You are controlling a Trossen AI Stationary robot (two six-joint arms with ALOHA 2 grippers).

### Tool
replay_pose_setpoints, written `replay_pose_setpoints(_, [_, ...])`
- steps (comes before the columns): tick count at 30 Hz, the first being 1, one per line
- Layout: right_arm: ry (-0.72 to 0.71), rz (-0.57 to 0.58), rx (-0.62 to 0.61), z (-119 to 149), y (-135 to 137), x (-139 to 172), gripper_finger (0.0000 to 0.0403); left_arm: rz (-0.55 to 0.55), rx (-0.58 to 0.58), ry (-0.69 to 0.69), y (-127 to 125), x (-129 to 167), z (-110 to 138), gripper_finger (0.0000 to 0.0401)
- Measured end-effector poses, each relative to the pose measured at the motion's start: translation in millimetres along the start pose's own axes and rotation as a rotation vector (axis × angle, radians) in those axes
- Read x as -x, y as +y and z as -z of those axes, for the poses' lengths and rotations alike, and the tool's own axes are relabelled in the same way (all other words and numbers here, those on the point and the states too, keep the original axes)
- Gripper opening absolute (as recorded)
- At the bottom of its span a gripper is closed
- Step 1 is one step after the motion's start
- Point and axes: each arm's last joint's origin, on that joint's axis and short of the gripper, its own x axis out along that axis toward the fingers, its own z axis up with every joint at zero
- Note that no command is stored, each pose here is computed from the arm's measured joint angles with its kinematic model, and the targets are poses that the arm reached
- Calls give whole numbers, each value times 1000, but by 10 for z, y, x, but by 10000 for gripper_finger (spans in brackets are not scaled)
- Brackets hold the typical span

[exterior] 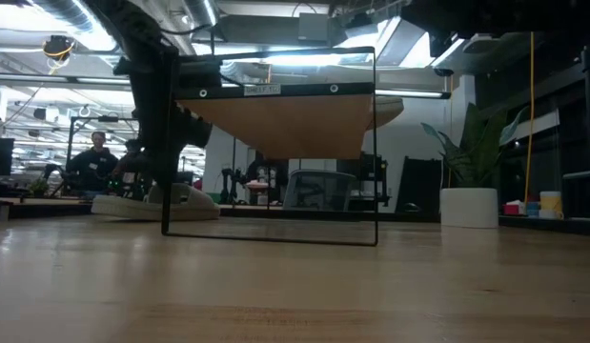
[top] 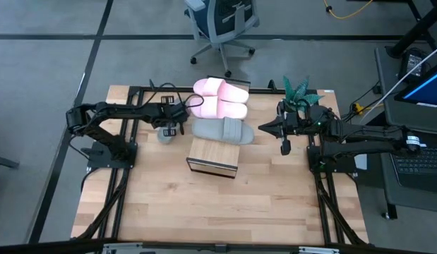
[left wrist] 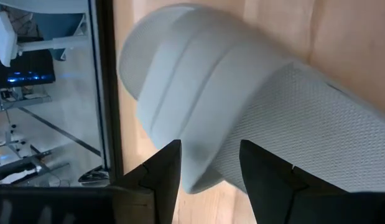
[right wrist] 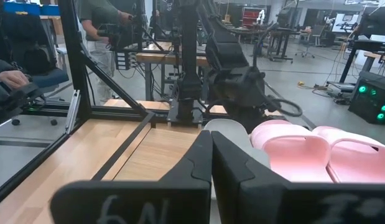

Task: Pick and place slides into the shelf
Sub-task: Put the gray slipper on the shelf

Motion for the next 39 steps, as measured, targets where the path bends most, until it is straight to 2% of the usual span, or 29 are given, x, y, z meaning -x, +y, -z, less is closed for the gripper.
replay_pose_setpoints(17, [-16, 1, -23, -15, -1, 0, 4, -37, 37, -56, -10, -32, -37, 156])
replay_pose_setpoints(27, [-22, 1, -24, -22, -1, 0, 4, -45, 81, -33, 85, -94, 10, 154])
replay_pose_setpoints(33, [-23, 1, -25, -22, -2, 0, 4, -41, 111, -49, 130, -118, 10, 119])
replay_pose_setpoints(39, [-23, 2, -25, -22, -2, 0, 4, 8, 141, -100, 166, -140, -5, 49])
